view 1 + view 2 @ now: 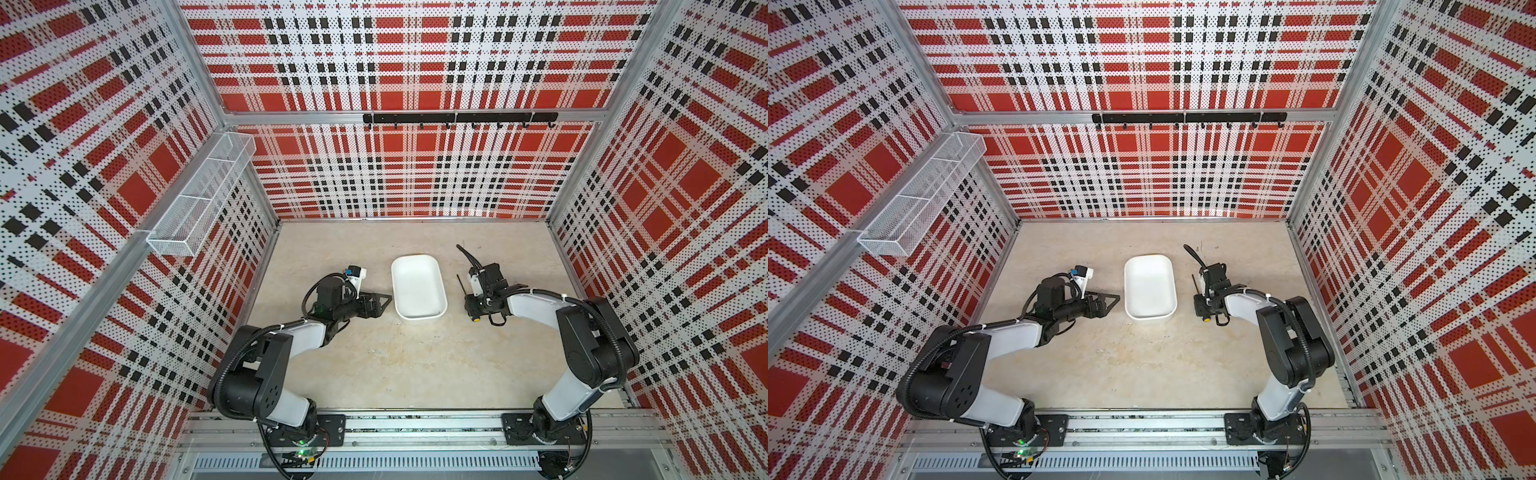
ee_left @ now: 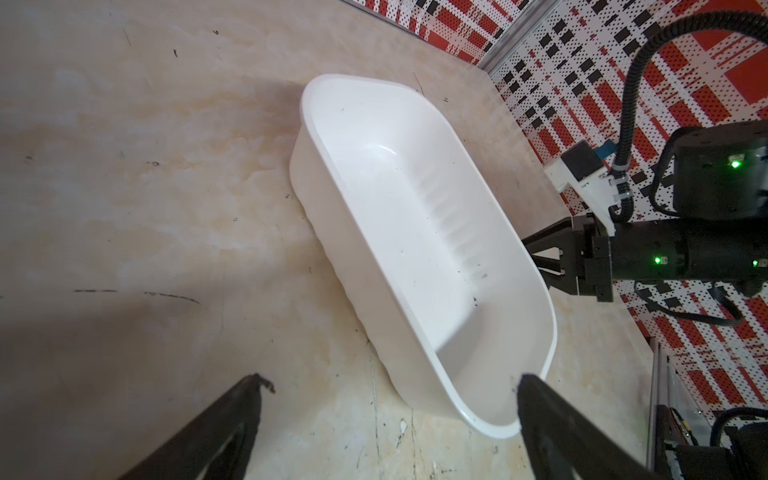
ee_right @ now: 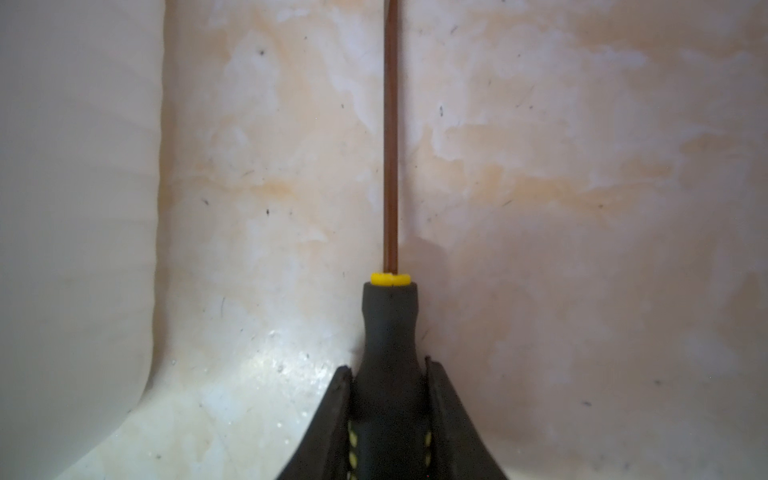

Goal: Put the screwdriver in the bin
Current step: 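Lift the screwdriver with the right gripper and carry it over the white tray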

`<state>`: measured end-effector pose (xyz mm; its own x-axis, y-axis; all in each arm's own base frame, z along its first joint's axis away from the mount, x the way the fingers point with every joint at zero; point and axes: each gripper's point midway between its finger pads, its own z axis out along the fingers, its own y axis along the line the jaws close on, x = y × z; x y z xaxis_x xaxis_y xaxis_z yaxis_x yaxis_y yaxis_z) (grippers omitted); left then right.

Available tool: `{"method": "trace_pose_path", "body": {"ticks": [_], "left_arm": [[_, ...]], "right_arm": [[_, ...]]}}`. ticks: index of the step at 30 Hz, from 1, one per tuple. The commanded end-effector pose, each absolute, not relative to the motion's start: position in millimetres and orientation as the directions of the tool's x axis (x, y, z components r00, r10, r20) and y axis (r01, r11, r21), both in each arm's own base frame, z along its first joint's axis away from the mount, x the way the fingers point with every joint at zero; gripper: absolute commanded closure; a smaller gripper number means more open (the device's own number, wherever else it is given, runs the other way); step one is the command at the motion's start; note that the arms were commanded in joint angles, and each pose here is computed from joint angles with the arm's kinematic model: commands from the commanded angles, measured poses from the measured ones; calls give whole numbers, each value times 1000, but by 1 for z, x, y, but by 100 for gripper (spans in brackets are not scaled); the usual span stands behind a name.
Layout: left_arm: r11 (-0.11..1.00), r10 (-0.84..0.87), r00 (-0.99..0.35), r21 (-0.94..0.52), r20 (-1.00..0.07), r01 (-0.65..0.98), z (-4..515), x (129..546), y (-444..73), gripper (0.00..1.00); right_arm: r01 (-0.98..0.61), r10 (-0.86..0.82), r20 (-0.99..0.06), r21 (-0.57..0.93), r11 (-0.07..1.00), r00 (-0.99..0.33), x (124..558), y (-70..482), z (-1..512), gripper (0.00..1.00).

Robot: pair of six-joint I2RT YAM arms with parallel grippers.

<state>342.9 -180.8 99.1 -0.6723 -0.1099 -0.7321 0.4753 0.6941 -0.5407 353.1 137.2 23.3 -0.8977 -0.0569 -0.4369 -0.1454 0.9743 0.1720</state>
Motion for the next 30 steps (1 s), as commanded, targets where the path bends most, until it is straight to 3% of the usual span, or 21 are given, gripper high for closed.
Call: {"method": "trace_pose_path", "body": {"ticks": [1,5,11,20,25,30], "left_arm": [[689,-117,-679,-552,-725,470,103,349,-181,2],[689,-116,-687,-556,-717,464,100,351,-182,2],[694,-122,-679,-551,-724,462,103,354,-179,2],[698,-129,-682,-555,-719,453,101,356,-173,2],[699,-126,-678,-550,-724,457,102,357,-173,2],[709,-122,-670,-537,-732,457,101,358,-170,2]], "right_arm": [[-123,-34,-422,186,975,-906,350,140,36,90],[-60,33,-448,191,980,-893,353,134,64,99],[-14,209,-571,360,933,-794,359,143,146,100],[-206,326,-694,566,798,-642,354,203,251,100],[-277,370,-763,569,774,-531,354,236,262,100],[-236,320,-733,545,805,-600,365,274,228,100]]}}
